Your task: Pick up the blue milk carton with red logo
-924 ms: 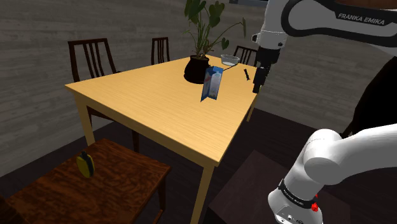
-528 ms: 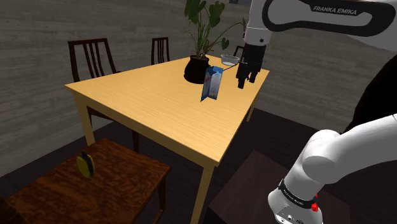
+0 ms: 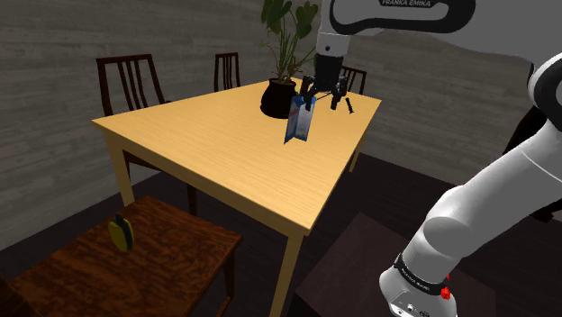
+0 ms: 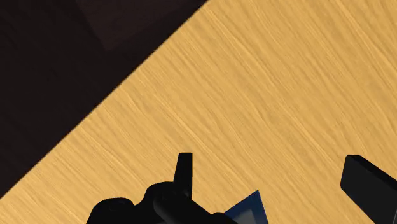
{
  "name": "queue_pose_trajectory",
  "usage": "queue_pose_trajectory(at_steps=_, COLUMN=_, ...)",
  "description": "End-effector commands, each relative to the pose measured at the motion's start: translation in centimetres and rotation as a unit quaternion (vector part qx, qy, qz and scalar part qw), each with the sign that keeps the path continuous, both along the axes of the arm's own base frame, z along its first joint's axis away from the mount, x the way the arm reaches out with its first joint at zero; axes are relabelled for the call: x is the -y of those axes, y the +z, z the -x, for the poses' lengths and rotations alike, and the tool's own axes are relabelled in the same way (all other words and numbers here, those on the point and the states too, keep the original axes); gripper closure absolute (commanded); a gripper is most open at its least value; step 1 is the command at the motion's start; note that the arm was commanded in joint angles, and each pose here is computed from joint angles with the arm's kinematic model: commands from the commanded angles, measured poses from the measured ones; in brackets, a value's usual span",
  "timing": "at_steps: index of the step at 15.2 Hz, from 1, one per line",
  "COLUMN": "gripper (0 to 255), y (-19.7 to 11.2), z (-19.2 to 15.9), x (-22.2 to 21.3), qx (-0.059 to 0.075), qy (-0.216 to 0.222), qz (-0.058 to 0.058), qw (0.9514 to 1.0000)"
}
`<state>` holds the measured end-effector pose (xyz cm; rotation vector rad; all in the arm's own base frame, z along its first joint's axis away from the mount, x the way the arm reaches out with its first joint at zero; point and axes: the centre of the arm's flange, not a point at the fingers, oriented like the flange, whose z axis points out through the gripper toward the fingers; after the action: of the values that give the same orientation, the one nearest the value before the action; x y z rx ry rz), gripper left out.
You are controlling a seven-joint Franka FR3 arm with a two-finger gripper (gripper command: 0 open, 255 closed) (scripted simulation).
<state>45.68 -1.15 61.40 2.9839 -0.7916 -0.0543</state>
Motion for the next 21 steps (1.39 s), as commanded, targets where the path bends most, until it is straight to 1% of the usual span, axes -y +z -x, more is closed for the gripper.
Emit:
queue_pose_trajectory(at_steps=1, gripper=0, y=0.0, z=-2.8, x=1.1, qx=0.004, qy=-0.06, qz=-0.004, qw=0.9982)
queue_pose_trajectory(at_steps=3, gripper=0, y=0.1, z=-5.1, x=2.4, qx=0.008, qy=-0.117, qz=-0.007, qw=0.9931)
queue_pose_trajectory(at_steps=5, gripper=0, y=0.1, z=-7.3, x=4.0, qx=0.012, qy=-0.173, qz=-0.011, qw=0.9848)
queue_pose_trajectory(at_steps=7, gripper=0, y=0.2, z=-9.2, x=5.8, qx=0.015, qy=-0.229, qz=-0.014, qw=0.9733)
queue_pose_trajectory(at_steps=8, gripper=0, y=0.2, z=-10.1, x=6.8, qx=0.017, qy=-0.256, qz=-0.016, qw=0.9663)
queue_pose_trajectory(at_steps=10, gripper=0, y=0.3, z=-11.7, x=9.0, qx=0.021, qy=-0.311, qz=-0.019, qw=0.9501)
queue_pose_trajectory(at_steps=11, gripper=0, y=0.3, z=-11.7, x=9.0, qx=0.021, qy=-0.311, qz=-0.019, qw=0.9499)
queue_pose_trajectory(at_steps=18, gripper=0, y=-3.7, z=-11.7, x=9.0, qx=0.021, qy=-0.311, qz=-0.019, qw=0.9499)
queue_pose_trajectory(at_steps=20, gripper=0, y=-3.7, z=-11.7, x=9.0, qx=0.021, qy=-0.311, qz=-0.019, qw=0.9499)
queue_pose_trajectory(at_steps=21, gripper=255, y=-3.7, z=-11.7, x=9.0, qx=0.021, qy=-0.311, qz=-0.019, qw=0.9499)
